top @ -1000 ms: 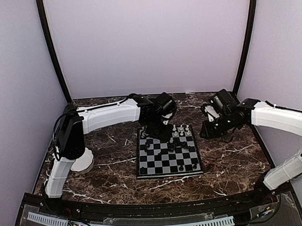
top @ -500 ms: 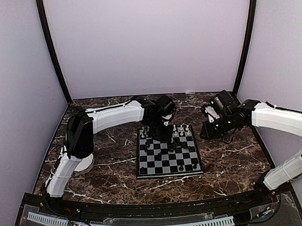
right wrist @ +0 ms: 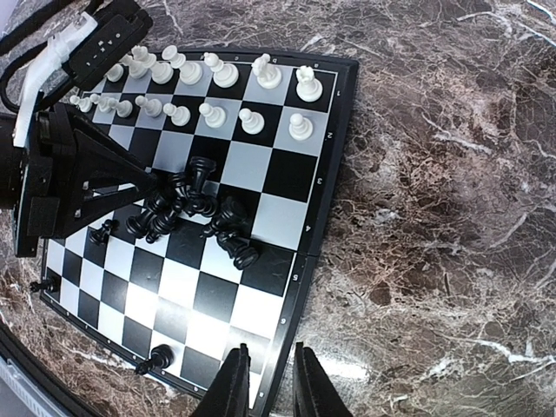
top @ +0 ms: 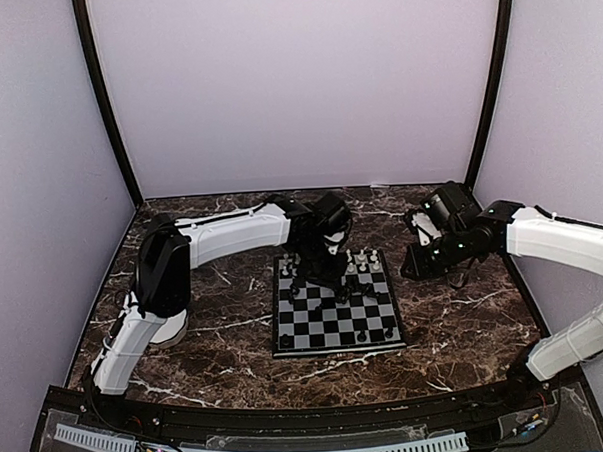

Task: Set up the chess pieces on the board
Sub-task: Pick up the pawn from the chessboard, then place the pawn at h7.

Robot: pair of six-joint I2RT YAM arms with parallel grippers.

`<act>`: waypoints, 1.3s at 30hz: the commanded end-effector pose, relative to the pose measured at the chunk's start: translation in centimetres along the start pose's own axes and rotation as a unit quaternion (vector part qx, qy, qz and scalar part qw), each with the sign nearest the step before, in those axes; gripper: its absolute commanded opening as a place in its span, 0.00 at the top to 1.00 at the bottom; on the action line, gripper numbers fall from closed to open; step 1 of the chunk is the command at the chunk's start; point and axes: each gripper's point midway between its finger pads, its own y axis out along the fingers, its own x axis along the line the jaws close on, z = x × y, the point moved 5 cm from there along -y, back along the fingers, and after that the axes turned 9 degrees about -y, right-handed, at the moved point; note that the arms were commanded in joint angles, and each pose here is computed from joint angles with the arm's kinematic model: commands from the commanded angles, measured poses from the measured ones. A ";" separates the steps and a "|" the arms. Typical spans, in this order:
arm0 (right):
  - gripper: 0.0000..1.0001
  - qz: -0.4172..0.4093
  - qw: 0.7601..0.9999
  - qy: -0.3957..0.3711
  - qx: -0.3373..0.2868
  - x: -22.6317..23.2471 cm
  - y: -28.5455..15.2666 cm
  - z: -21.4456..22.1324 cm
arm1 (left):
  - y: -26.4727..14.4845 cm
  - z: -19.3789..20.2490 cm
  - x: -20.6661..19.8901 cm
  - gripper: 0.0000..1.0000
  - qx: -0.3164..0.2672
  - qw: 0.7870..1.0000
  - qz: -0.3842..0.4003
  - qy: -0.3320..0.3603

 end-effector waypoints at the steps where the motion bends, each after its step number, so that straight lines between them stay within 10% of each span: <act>1: 0.81 -0.001 1.000 0.002 -0.014 0.1 -0.4 -0.1 | -1.2 -0.4 -0.6 0.84 -0.009 1.000 0.003 0.003; 15: 0.81 -0.001 1.000 -0.001 -0.014 0.1 -0.1 -0.3 | -6.3 -1.1 -1.0 1.00 -0.043 0.999 -0.014 0.030; 39: 0.81 -0.042 0.999 -0.022 -0.003 2.4 2.0 -1.6 | -10.6 10.8 5.6 1.00 -0.021 0.995 -0.090 0.031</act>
